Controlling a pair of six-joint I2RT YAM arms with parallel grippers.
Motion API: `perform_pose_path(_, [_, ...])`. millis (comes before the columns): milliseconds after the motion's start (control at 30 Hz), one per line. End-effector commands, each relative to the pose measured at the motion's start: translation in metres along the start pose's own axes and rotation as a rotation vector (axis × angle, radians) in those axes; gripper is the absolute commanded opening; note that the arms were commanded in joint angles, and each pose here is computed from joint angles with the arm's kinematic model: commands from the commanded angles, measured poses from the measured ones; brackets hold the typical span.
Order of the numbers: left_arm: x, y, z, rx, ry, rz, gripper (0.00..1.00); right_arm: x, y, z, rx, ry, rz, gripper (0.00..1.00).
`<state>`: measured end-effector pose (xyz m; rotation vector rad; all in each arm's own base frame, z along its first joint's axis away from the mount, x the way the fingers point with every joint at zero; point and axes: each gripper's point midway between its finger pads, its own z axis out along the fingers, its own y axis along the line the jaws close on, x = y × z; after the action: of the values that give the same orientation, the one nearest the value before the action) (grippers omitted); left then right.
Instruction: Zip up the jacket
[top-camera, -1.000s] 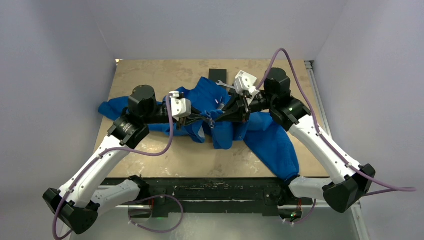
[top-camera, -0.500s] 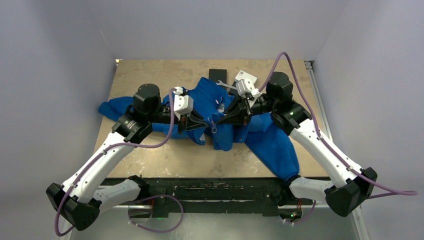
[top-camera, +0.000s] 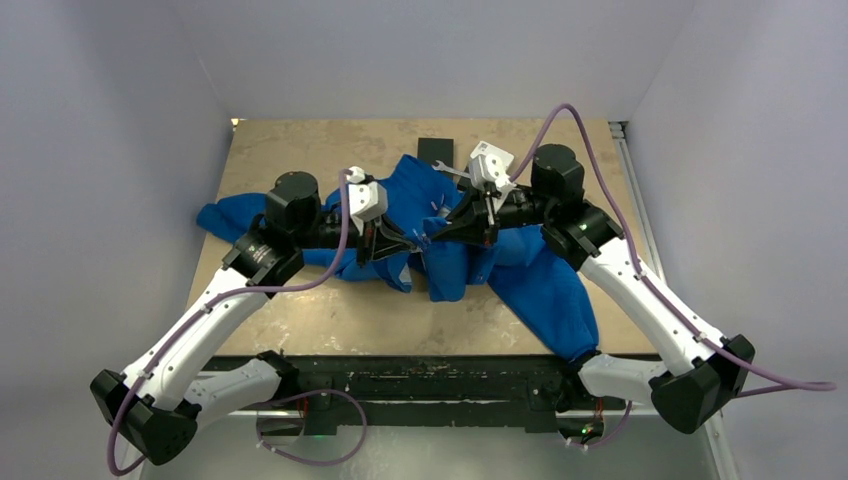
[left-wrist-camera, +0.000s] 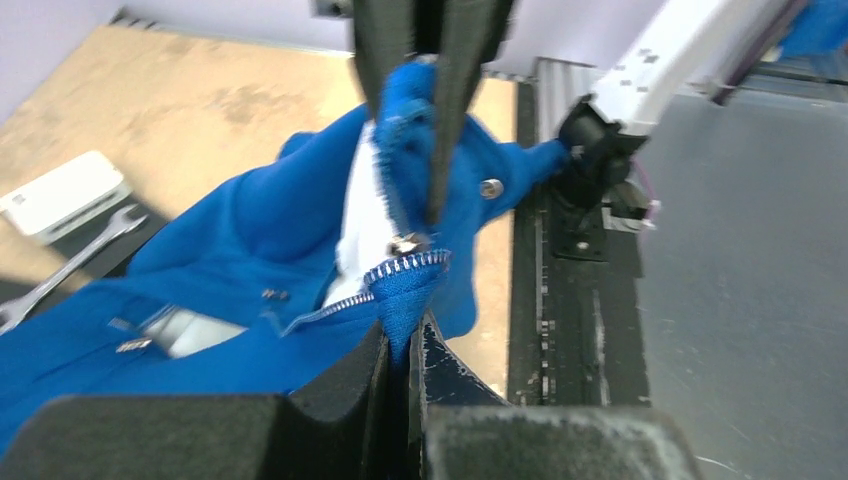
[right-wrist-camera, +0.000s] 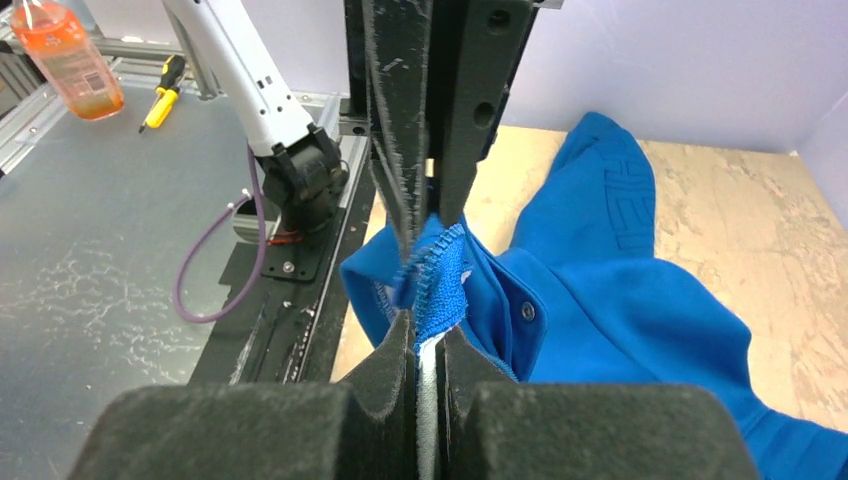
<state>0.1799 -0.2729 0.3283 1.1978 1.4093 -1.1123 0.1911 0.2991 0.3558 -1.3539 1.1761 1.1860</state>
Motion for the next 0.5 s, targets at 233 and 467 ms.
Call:
perform_pose_path(233, [0.006,0.059,-0.008,-0.313,0.047,0.074,0.0,-0.026,0.021,-0.001,-0.117,-0.056,-0.066,0.0])
perform_pose_path(467, [0.006,0.031,0.007,-0.155,0.032,0.118,0.0,-0.021,0.013,0.012,-0.14,-0.065,-0.038,0.0])
